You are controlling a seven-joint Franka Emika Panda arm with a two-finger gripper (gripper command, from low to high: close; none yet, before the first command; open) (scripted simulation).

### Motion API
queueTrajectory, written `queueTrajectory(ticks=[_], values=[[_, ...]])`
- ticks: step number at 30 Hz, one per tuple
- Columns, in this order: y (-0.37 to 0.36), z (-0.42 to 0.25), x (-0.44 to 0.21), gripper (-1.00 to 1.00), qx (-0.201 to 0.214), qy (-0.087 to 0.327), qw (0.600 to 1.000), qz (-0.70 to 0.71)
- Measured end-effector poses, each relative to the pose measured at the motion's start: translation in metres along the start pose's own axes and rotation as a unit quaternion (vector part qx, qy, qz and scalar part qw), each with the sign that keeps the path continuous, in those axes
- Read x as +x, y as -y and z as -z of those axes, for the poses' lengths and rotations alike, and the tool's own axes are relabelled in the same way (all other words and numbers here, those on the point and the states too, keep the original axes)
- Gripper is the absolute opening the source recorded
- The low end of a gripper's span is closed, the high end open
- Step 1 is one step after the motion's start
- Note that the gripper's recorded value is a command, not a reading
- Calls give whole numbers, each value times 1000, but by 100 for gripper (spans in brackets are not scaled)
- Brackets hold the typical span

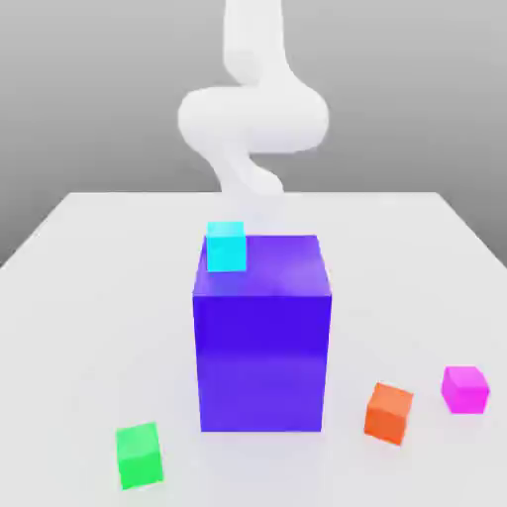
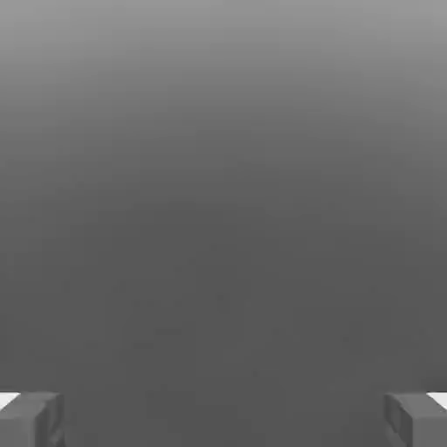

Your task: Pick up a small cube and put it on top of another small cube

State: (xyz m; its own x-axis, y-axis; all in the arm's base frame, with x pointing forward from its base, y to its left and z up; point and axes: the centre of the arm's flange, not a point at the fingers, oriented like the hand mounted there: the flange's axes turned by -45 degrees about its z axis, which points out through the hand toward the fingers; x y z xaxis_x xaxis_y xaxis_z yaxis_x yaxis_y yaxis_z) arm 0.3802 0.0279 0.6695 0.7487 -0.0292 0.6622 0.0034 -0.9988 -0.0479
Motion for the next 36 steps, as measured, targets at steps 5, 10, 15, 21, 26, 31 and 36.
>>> queueTrajectory(ticks=[5,10,15,21,26,31,36], values=[[61,-104,-28,0,26,80,996,-12],[125,-190,-85,0,35,157,987,-17],[184,-257,-166,0,28,231,972,-16],[242,-308,-291,0,4,312,950,0],[254,-342,-375,0,-22,352,936,3],[252,-374,-407,-100,-24,354,935,3],[252,-377,-411,-100,-23,354,935,3]])
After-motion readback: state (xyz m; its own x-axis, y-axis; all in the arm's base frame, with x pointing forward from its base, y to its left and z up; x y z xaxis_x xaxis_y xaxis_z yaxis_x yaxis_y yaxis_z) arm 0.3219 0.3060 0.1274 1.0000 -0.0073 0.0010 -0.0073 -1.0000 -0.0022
